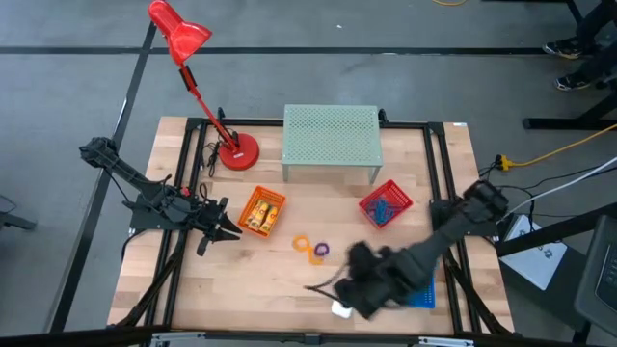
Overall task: Pick & Place Office Desk Supplies
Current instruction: Put the violet spring keychain into the blue bin
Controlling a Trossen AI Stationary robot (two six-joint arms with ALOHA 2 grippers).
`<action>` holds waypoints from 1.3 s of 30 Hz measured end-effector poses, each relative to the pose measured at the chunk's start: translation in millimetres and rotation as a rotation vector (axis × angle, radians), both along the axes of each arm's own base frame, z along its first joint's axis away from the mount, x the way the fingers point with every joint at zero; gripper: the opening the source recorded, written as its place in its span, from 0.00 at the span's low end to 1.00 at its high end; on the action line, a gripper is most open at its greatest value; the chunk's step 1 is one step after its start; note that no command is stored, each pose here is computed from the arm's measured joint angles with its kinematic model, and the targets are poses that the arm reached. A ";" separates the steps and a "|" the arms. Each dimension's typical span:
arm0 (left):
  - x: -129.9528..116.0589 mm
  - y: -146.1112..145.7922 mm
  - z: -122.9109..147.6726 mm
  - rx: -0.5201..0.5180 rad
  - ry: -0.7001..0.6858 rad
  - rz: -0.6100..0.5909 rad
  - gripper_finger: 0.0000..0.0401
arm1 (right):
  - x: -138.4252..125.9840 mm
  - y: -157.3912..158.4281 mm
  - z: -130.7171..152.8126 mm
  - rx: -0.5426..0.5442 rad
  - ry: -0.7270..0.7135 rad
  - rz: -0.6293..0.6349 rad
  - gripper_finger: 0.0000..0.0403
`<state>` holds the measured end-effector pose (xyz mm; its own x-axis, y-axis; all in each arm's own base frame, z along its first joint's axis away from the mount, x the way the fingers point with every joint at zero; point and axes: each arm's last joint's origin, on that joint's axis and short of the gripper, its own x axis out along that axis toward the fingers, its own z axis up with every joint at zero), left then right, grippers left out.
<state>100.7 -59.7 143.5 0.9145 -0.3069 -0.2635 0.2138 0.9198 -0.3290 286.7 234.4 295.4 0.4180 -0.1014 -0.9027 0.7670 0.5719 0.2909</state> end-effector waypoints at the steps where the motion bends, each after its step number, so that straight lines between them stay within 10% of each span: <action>1: 0.0 0.0 0.0 0.000 0.000 0.000 0.23 | -12.7 1.4 4.8 -0.021 -0.006 -0.062 0.00; 6: 0.0 0.0 0.0 0.000 0.000 0.000 0.23 | -71.9 12.8 2.5 -0.058 0.095 -0.290 0.00; 12: 0.0 0.0 0.0 0.000 0.000 0.000 0.23 | -85.1 31.4 -39.8 0.127 0.100 -0.234 0.01; 21: 0.0 0.0 0.0 0.000 0.000 0.000 0.23 | -99.6 23.9 -96.6 0.089 0.166 -0.220 0.01; 39: -0.2 0.1 -0.7 0.003 0.006 0.000 0.23 | -147.9 24.6 -95.9 0.102 0.230 -0.087 0.01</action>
